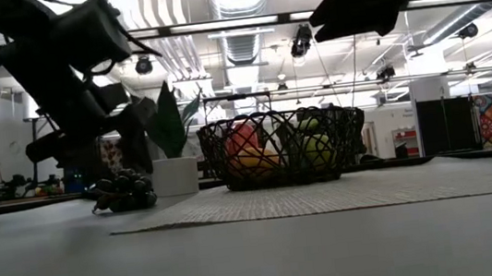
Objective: Build produce basket
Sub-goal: Put the dark purple grapes into the black wire basket
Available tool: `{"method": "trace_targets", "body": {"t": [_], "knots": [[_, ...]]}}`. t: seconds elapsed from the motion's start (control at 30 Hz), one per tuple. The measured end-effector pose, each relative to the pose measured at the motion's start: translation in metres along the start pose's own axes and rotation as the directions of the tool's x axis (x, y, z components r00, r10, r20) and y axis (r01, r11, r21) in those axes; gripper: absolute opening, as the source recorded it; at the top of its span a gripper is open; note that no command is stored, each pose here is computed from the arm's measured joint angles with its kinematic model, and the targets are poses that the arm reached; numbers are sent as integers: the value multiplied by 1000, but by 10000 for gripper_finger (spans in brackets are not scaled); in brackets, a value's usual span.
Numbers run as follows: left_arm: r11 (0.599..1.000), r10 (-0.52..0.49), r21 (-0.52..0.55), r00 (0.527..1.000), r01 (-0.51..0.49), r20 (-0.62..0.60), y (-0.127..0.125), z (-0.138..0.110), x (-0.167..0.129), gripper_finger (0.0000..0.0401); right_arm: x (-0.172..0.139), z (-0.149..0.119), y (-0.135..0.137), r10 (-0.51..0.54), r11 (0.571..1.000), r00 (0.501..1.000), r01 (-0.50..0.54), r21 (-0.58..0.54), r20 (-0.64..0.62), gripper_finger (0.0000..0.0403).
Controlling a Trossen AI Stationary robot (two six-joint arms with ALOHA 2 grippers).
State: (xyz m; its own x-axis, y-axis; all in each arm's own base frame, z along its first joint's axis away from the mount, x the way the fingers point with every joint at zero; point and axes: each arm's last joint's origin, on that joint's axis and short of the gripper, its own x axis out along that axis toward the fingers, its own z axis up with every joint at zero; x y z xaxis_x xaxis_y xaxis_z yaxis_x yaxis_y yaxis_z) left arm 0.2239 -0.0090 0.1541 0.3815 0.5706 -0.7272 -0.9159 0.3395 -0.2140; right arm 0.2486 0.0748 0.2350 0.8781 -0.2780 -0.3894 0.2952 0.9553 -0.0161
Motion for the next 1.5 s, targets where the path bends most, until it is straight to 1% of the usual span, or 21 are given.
{"method": "trace_targets", "body": {"t": [0.2,0.33,0.47,0.77,0.9,1.0,1.13,1.3,1.4,1.5], "knots": [[999,36,8,998,-36,-44,-2,-9,12,335,1,-1,1,-1,1000,1000,1,-1,-4,233],[998,61,28,996,-60,-65,-2,-14,17,321,1,-1,1,-2,1000,1000,2,1,-3,233],[998,64,30,996,-62,-65,-4,-15,19,285,1,-1,1,-2,1000,1000,2,11,-3,233],[998,60,30,996,-58,-64,-6,-14,18,185,1,-1,0,-2,1000,1000,2,12,-4,233],[998,60,36,996,-58,-63,-6,-14,18,151,1,-1,0,-3,1000,1000,3,24,-4,233],[997,54,62,997,-50,-61,-7,-13,16,133,1,-1,0,-3,1000,1000,3,25,-3,233],[995,34,94,998,-28,-59,-9,-12,12,120,1,-1,0,-3,999,1000,3,46,-4,233],[990,-19,137,999,24,-37,-16,-11,0,118,1,-1,0,-3,998,1000,3,62,-3,233],[983,-65,172,998,67,-17,-19,-10,-11,117,1,-1,1,-2,998,1000,2,66,1,233],[967,-125,224,992,121,3,-23,-12,-25,117,1,-1,1,0,996,1000,0,88,5,233]]}}
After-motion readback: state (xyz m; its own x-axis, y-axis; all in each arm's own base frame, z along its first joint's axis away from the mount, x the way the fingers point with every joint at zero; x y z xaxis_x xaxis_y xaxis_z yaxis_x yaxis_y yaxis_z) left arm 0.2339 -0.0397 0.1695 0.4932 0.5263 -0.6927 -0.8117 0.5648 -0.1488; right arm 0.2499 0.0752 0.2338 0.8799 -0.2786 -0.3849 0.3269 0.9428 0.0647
